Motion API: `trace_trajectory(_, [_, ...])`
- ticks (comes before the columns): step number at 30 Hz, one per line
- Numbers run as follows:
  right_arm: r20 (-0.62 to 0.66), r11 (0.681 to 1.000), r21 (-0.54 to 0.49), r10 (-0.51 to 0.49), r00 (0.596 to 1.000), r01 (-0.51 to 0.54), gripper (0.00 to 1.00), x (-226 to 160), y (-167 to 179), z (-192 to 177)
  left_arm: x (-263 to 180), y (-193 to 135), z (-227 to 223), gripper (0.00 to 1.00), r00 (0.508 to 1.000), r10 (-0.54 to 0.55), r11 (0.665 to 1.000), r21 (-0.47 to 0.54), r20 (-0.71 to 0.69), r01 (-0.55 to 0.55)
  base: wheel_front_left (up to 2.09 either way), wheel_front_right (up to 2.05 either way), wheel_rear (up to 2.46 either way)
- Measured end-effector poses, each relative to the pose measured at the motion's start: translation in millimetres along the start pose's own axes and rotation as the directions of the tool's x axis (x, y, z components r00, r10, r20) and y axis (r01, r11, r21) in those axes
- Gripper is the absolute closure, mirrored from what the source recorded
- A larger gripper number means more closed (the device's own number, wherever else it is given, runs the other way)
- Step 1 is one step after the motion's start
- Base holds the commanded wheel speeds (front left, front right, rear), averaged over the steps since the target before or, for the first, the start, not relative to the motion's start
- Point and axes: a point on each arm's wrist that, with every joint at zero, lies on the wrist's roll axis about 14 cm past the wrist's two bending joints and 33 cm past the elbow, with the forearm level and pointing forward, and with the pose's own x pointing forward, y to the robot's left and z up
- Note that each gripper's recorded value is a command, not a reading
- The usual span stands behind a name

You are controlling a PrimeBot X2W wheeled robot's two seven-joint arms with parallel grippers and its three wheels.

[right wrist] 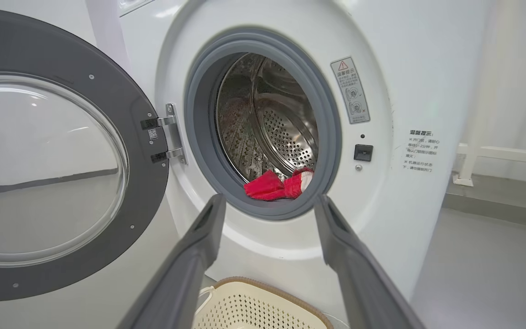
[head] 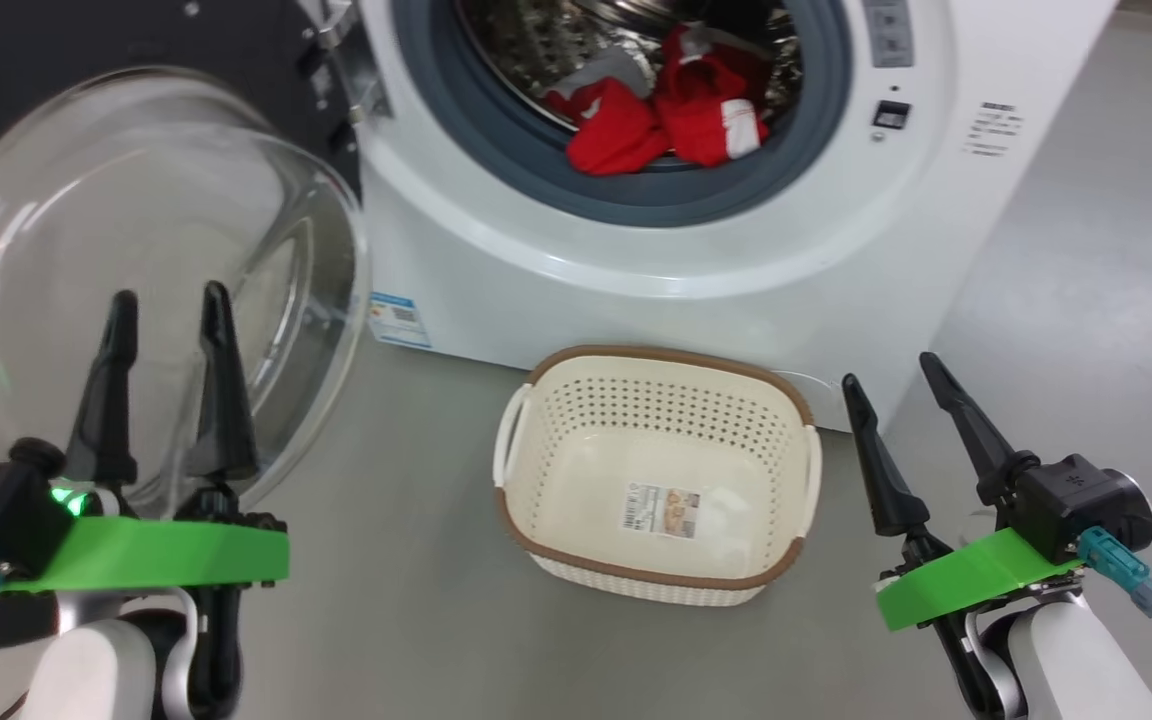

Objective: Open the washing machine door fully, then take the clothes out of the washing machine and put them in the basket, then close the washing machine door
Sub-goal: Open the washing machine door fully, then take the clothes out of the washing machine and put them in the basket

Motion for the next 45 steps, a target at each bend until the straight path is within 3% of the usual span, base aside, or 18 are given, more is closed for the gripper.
trace_trajectory(8, [0.045,0.99,-0.059,-0.128,0.991,0.131,0.0,-24,-43,21,6,-53,-42,0.0,0.977,-0.191,0.98,-0.069,-0.095,0.185,0.0,0.0,0.0])
trace_trajectory(19, [0.131,0.944,-0.105,-0.299,0.945,0.313,0.0,-70,-96,57,-13,-89,-106,0.0,0.916,-0.322,0.943,-0.17,-0.24,0.286,0.0,0.0,0.0])
trace_trajectory(30, [0.148,0.896,-0.128,-0.406,0.902,0.425,0.0,-128,-112,66,-45,-87,-131,0.0,0.874,-0.36,0.932,-0.168,-0.327,0.321,0.0,0.0,0.0])
trace_trajectory(45, [0.198,0.869,-0.121,-0.453,0.869,0.481,0.0,-169,-111,81,-73,-94,-116,0.0,0.856,-0.416,0.91,-0.137,-0.307,0.392,0.0,0.0,0.0])
